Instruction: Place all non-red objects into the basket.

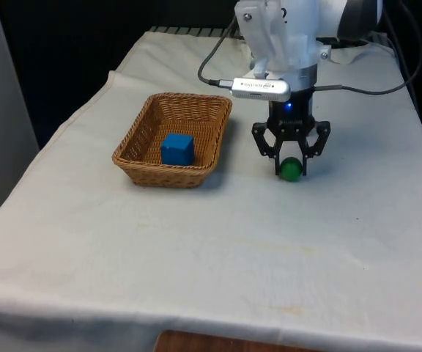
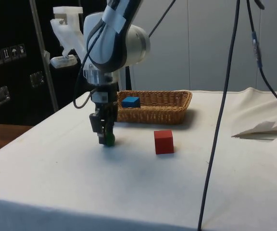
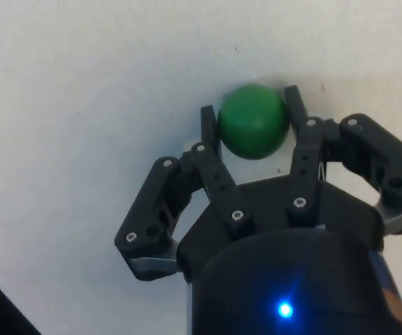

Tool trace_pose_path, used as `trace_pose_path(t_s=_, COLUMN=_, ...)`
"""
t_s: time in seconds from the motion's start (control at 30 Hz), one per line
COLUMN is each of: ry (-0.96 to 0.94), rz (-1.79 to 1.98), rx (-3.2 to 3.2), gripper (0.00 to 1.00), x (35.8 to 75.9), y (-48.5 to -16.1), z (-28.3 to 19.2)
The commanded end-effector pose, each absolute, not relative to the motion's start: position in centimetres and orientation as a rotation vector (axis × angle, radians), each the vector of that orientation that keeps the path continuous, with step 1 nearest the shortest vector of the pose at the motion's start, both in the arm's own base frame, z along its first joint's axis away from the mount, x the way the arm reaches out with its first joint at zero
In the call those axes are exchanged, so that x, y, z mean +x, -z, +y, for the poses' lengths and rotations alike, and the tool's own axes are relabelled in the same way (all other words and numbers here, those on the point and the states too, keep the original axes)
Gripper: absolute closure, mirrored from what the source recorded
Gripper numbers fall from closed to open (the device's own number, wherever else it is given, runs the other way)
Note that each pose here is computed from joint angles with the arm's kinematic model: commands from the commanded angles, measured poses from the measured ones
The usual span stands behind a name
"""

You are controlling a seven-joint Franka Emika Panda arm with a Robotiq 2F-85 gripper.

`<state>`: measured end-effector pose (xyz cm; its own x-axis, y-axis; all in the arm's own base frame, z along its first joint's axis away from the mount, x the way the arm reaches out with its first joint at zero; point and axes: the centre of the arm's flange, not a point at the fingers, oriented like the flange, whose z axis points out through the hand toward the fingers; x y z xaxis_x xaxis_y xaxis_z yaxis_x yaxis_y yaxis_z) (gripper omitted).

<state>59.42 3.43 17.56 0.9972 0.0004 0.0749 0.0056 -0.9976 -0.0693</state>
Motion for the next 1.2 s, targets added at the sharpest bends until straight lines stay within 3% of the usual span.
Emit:
trace_pose_path(t_s=0.0, ry=0.125, rz=0.004, rx=-3.077, gripper=1.00, x=59.3, y=-18.4, z=3.3)
trace_pose_path(t_s=0.7, ry=0.149, rz=0.013, rx=-3.041, gripper=1.00, x=58.1, y=-24.7, z=1.5)
trace_pose_path(t_s=1.17, ry=0.156, rz=0.016, rx=-3.028, gripper=1.00, x=56.6, y=-26.4, z=-0.3)
